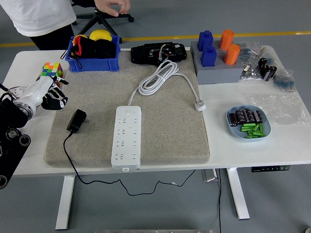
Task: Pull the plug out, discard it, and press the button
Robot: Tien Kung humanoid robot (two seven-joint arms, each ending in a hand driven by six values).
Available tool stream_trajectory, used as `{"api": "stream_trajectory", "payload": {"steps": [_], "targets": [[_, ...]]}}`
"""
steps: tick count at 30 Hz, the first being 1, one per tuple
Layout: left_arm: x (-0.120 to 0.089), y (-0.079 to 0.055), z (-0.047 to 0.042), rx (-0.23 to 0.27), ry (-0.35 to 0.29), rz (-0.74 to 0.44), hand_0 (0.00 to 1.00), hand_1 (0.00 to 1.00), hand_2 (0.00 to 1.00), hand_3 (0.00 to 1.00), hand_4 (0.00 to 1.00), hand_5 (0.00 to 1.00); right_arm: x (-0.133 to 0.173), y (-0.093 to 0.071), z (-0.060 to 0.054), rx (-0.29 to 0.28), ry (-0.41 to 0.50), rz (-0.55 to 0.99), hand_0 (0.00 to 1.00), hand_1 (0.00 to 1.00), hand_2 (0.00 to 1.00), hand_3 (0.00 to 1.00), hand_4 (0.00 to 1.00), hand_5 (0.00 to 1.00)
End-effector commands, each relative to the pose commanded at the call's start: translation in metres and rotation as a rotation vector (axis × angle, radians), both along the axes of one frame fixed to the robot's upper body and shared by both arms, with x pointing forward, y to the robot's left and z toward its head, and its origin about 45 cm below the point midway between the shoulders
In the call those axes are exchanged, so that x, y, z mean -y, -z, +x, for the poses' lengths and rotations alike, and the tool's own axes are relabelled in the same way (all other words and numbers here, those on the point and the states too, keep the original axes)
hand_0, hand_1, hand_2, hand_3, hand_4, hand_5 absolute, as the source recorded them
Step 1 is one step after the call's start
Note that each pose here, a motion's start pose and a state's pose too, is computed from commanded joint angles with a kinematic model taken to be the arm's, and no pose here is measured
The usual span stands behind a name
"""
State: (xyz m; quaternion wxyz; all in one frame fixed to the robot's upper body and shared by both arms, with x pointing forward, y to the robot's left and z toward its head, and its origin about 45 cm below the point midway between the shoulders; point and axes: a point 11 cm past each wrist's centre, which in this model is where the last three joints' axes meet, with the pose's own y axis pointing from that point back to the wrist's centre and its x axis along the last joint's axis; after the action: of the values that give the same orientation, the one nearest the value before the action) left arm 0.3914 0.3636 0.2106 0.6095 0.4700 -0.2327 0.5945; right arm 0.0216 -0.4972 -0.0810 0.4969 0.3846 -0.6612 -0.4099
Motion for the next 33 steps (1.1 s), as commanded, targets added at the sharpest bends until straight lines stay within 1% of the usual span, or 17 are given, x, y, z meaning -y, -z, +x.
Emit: {"api": "stream_trajectory", "payload": {"steps": [2,3,6,12,17,24,33], "targets": [[-0.009,0.000,-0.0030,0.006,-0.027,-0.009,0.691,0.704,0.637,0.779,0.646,0.002,0.000,0.000,0.000,0.000,0.000,0.000,0.729,0.680,0.661,0.634,0.743,0.600],[-0.014,0.000,-0.0052,0.007,-0.047,-0.013,0.739,0.731,0.682,0.791,0.649,0.002,-0.001,0.000,0.000,0.001,0.000,0.001,0.728,0.680,0.662,0.633,0.743,0.601],[-0.023,0.002,-0.0087,0.008,-0.073,-0.017,0.739,0.731,0.682,0.791,0.649,0.002,-0.001,0.001,0.000,0.001,0.001,0.003,0.728,0.680,0.662,0.633,0.743,0.601],[-0.031,0.006,-0.0137,0.002,-0.087,-0.017,0.743,0.735,0.687,0.794,0.649,0.002,-0.001,0.001,0.002,0.003,0.000,0.002,0.728,0.680,0.662,0.634,0.743,0.599],[-0.034,0.006,-0.0153,0.004,-0.095,-0.024,0.743,0.733,0.688,0.788,0.646,0.002,-0.002,0.001,0.001,0.004,0.002,0.003,0.728,0.680,0.662,0.634,0.743,0.600],[-0.035,0.011,-0.0174,-0.016,-0.103,-0.032,0.743,0.730,0.687,0.797,0.643,0.002,-0.003,0.001,0.004,0.007,-0.001,0.004,0.728,0.680,0.662,0.635,0.743,0.601],[-0.043,0.010,-0.0222,-0.010,-0.120,-0.036,0.733,0.728,0.686,0.807,0.641,0.002,0.000,0.000,0.004,0.004,-0.007,-0.001,0.728,0.680,0.662,0.634,0.743,0.601]]}}
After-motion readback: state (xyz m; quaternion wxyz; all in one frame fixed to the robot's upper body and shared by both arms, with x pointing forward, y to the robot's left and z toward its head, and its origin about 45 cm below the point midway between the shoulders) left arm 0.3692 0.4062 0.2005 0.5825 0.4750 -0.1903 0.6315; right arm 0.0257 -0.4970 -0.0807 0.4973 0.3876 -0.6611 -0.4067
